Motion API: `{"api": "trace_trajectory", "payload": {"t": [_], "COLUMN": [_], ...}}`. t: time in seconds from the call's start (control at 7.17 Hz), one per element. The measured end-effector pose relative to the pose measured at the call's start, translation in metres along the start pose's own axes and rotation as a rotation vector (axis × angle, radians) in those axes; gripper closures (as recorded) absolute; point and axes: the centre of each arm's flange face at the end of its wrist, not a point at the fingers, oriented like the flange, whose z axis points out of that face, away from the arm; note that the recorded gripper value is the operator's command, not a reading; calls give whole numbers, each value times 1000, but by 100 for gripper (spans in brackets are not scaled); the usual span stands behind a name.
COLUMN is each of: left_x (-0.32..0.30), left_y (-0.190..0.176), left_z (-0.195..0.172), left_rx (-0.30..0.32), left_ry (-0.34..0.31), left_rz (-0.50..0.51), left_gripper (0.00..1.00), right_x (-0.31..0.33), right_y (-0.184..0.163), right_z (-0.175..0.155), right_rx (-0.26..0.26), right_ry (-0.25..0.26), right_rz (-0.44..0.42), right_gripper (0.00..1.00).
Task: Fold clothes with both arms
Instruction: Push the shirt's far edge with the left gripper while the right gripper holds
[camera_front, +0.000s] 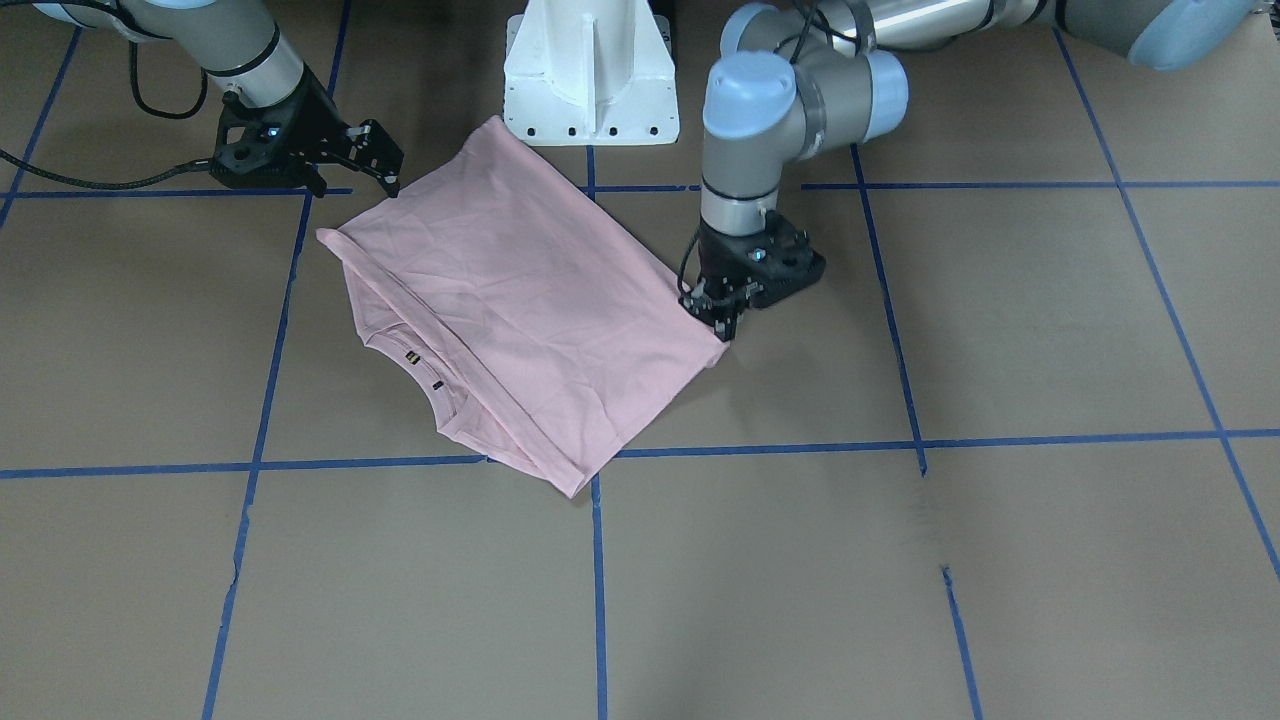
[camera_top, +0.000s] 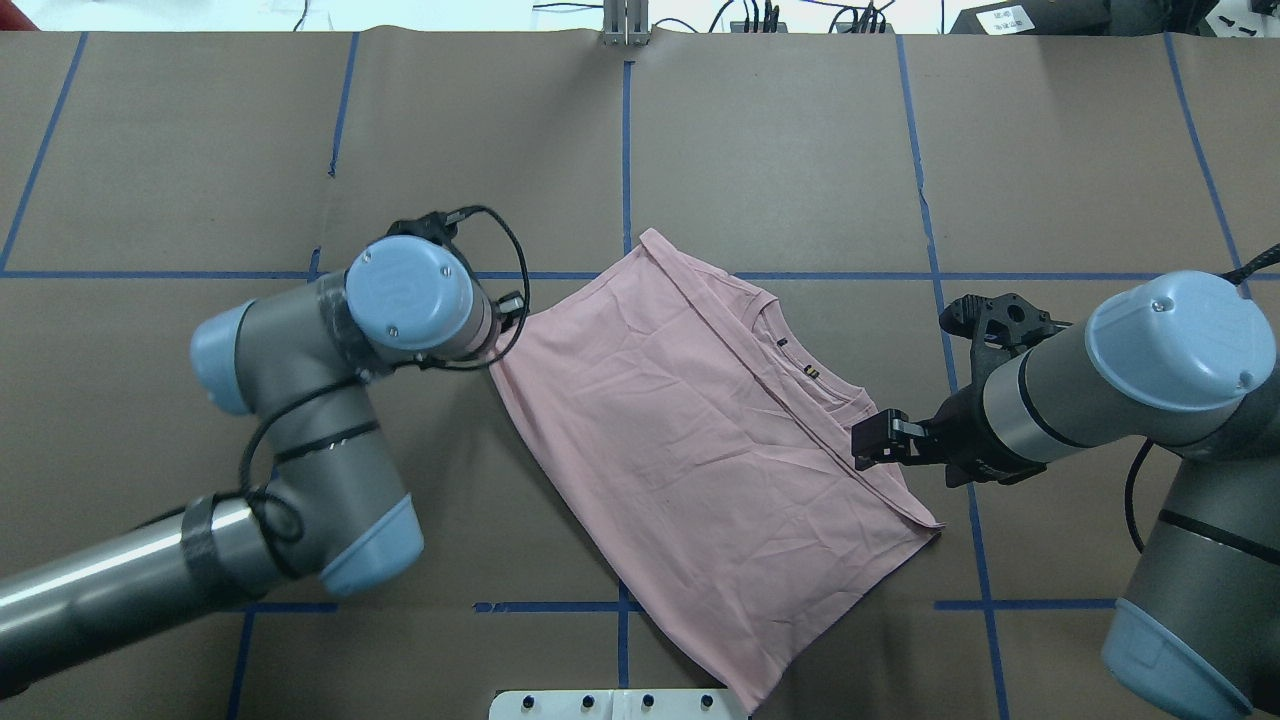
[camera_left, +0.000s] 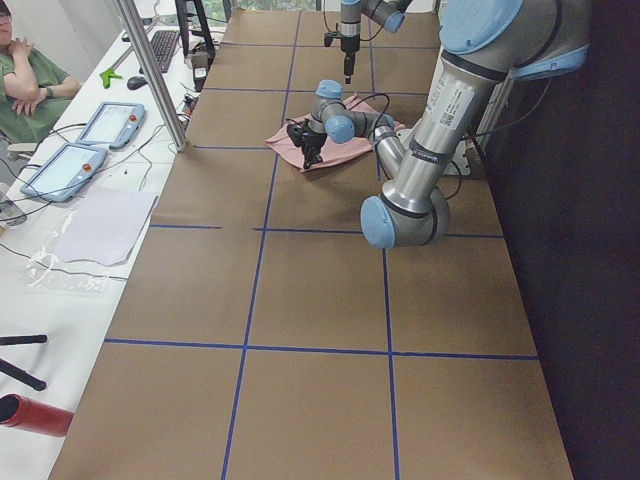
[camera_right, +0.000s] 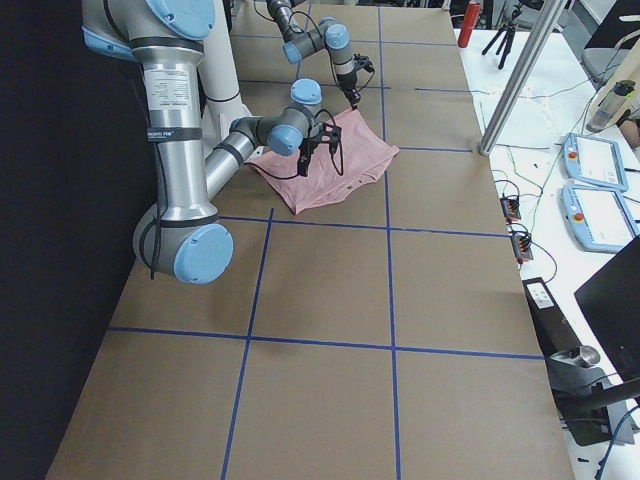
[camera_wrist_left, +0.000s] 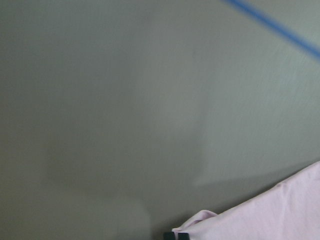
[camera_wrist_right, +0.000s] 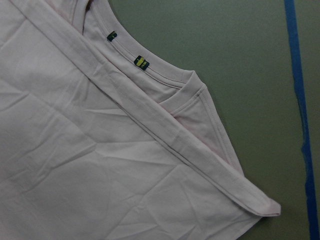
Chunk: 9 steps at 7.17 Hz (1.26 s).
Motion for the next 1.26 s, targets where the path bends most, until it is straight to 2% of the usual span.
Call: {"api": "trace_trajectory", "payload": {"t": [0.28, 0.42, 0.7, 0.84, 0.98, 1.26], "left_x": [35, 54, 88, 95, 96, 99], "left_y": [-74, -105, -134, -141, -147, -152], "left_z": [38, 45, 57, 67, 77, 79], "left_rx": [70, 98, 143, 180, 207, 227], "left_ry": [35, 54, 120, 157, 177, 196], "left_rz": [36, 63, 135, 171, 190, 207], "left_gripper": [100, 100, 100, 63, 1, 0], "right_x": [1, 2, 3, 4, 3, -4], "right_y": [-1, -2, -6, -7, -8, -10], "right_z": [1, 2, 6, 8, 9, 7], "right_rx": [4, 7, 15, 20, 24, 30], "right_ry": [3, 6, 15, 19, 21, 10], "right_rz": [2, 4, 8, 9, 10, 7], "right_gripper": [0, 0, 0, 0, 0, 0]}}
